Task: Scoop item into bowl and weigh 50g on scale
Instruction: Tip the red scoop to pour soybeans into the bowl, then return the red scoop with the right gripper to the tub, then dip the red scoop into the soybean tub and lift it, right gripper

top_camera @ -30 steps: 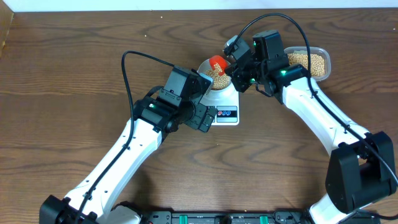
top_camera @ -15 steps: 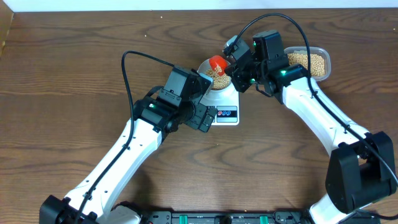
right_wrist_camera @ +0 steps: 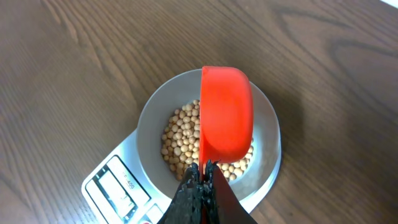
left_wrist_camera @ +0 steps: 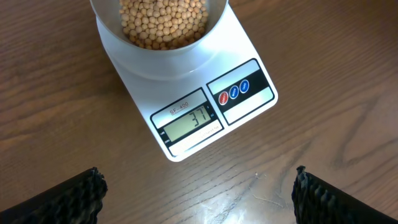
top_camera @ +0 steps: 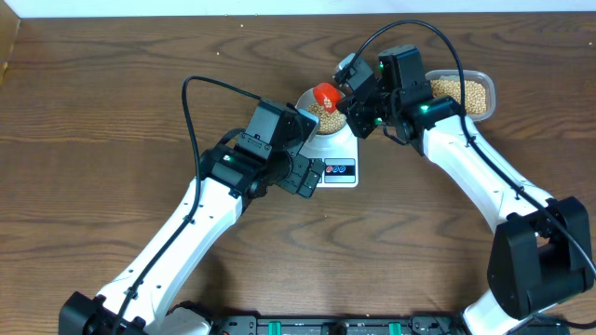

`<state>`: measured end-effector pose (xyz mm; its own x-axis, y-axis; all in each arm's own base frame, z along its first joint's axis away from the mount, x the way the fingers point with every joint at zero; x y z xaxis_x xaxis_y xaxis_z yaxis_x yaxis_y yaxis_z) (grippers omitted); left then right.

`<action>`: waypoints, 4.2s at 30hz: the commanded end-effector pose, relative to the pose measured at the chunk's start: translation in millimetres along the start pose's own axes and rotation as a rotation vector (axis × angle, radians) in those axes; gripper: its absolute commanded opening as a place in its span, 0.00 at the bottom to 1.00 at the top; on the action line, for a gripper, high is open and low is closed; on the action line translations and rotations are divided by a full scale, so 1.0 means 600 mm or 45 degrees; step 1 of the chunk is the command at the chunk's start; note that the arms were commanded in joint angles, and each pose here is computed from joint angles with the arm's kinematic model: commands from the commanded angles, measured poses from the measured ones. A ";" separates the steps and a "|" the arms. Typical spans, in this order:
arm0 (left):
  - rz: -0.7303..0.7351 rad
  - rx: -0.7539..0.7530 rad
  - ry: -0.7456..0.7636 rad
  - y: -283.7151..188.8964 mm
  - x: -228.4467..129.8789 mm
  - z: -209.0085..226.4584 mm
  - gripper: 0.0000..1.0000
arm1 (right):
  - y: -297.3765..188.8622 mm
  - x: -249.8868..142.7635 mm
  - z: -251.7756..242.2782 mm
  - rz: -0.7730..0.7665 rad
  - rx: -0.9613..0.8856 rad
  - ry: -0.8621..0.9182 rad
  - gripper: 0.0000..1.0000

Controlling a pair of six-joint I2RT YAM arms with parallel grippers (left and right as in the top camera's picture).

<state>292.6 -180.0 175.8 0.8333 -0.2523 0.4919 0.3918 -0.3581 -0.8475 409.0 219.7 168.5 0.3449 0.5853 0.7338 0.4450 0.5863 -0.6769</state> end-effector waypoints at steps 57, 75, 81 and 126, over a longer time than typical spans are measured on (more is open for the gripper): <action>-0.013 -0.010 0.004 -0.005 0.003 0.000 0.98 | -0.300 -0.192 -0.256 0.088 -0.606 0.677 0.01; -0.013 -0.010 0.005 -0.005 0.003 0.000 0.98 | -0.186 -0.279 -0.267 0.197 -0.399 0.838 0.01; -0.013 -0.010 0.004 -0.005 0.003 0.000 0.98 | -0.159 -0.293 -0.262 0.198 -0.338 0.910 0.01; -0.013 -0.010 0.005 -0.005 0.003 0.000 0.98 | -0.252 -0.199 -0.246 -0.530 0.281 0.943 0.01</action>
<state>292.6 -180.0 175.8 0.8333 -0.2523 0.4919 0.3918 -0.3581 -0.8475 424.6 -47.6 181.2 0.6767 -0.1780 0.7144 0.5718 0.7383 -0.3577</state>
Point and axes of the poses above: each gripper's point midway between its finger pads, its own y axis out along the fingers, its own z axis along the line the jaws close on, x = y × z, the point moved 3 cm from there along -y, back along the fingers, and after that the axes turned 11 degrees about -y, right-handed, at the moved point
